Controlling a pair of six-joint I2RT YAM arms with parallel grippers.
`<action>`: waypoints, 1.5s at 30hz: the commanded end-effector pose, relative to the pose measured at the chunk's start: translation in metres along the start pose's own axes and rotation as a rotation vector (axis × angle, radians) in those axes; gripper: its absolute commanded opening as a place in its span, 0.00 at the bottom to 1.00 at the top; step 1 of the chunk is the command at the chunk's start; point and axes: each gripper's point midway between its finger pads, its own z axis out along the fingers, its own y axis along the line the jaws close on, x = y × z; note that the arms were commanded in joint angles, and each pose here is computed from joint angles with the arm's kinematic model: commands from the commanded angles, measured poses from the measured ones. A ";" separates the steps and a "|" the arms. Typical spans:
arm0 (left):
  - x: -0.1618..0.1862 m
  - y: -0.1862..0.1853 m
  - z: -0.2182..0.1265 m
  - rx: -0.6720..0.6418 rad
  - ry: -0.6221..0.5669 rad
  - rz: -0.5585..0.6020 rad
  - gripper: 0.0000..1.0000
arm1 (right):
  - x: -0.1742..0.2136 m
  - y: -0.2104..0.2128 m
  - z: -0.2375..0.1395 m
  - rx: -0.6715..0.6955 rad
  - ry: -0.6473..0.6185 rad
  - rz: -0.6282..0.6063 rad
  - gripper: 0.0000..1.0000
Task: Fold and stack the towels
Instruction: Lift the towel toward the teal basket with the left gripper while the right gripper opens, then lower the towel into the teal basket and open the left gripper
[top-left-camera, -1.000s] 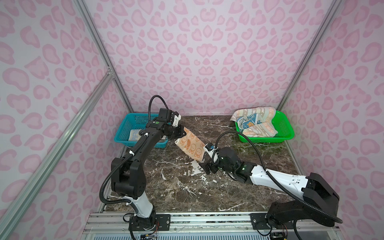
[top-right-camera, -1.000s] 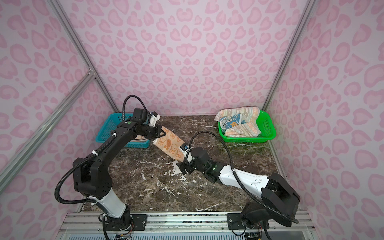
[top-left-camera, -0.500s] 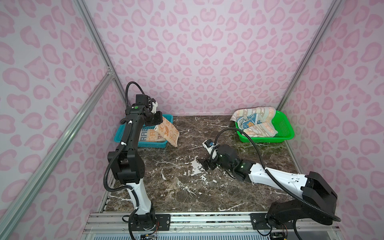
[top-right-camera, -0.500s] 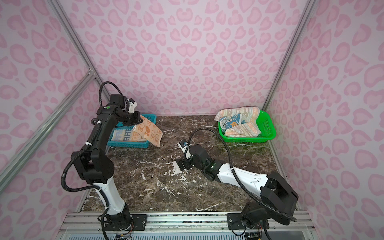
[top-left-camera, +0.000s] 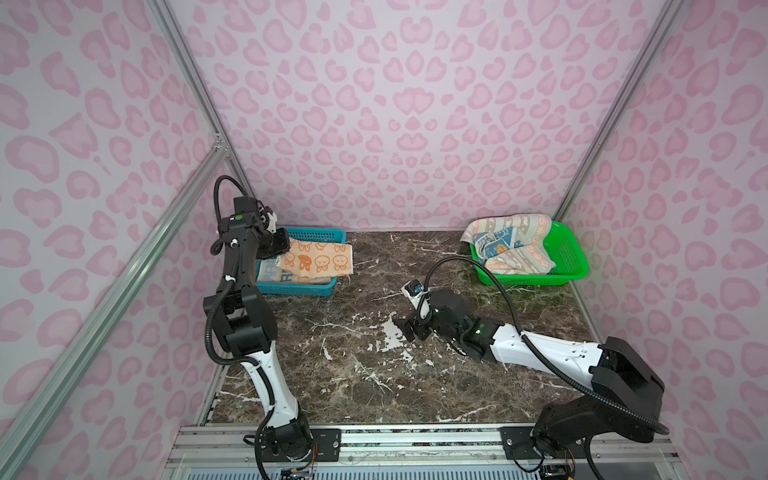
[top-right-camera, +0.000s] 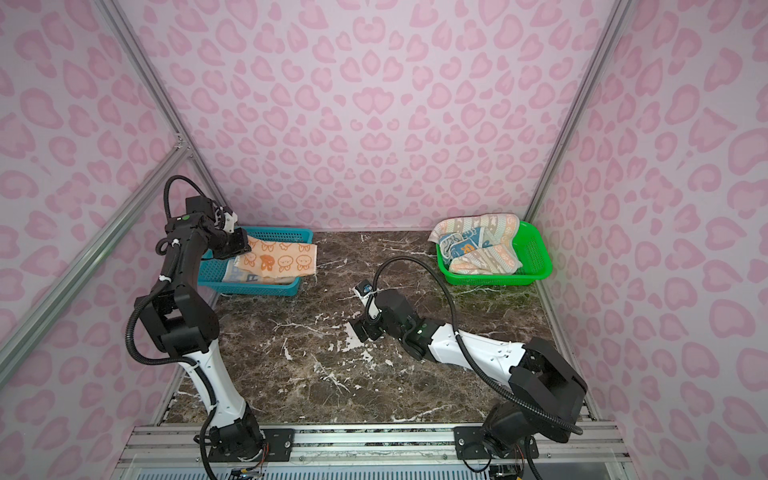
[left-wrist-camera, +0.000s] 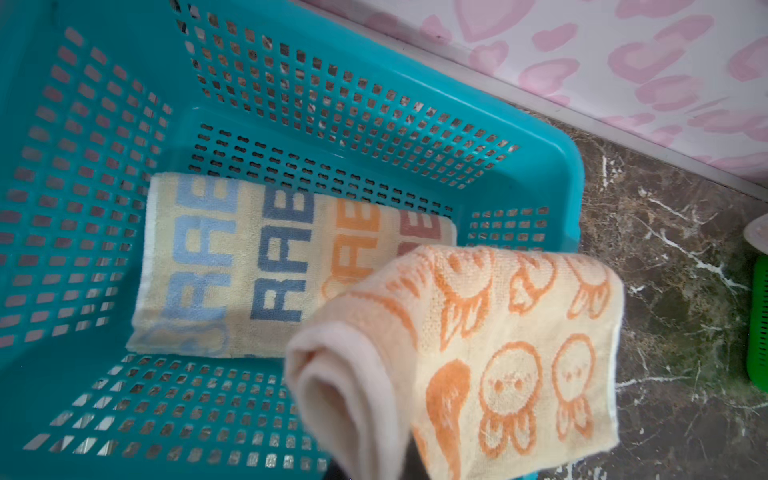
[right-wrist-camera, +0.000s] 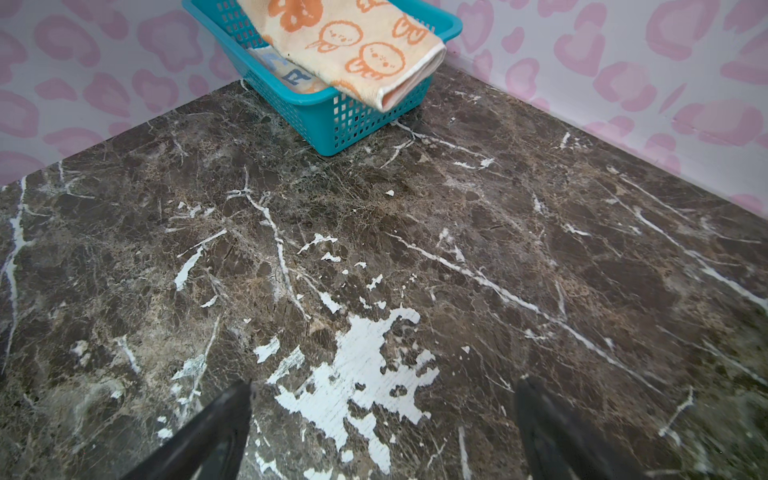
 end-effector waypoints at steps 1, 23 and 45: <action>-0.004 0.008 0.016 0.009 -0.001 0.023 0.03 | -0.004 -0.002 0.000 0.010 -0.026 0.000 0.99; -0.036 0.056 0.043 -0.099 -0.061 -0.037 0.82 | -0.006 -0.006 -0.010 0.027 -0.028 -0.023 0.99; -0.058 0.016 -0.068 -0.194 -0.384 0.045 0.97 | -0.007 -0.002 -0.009 0.002 -0.048 -0.014 0.99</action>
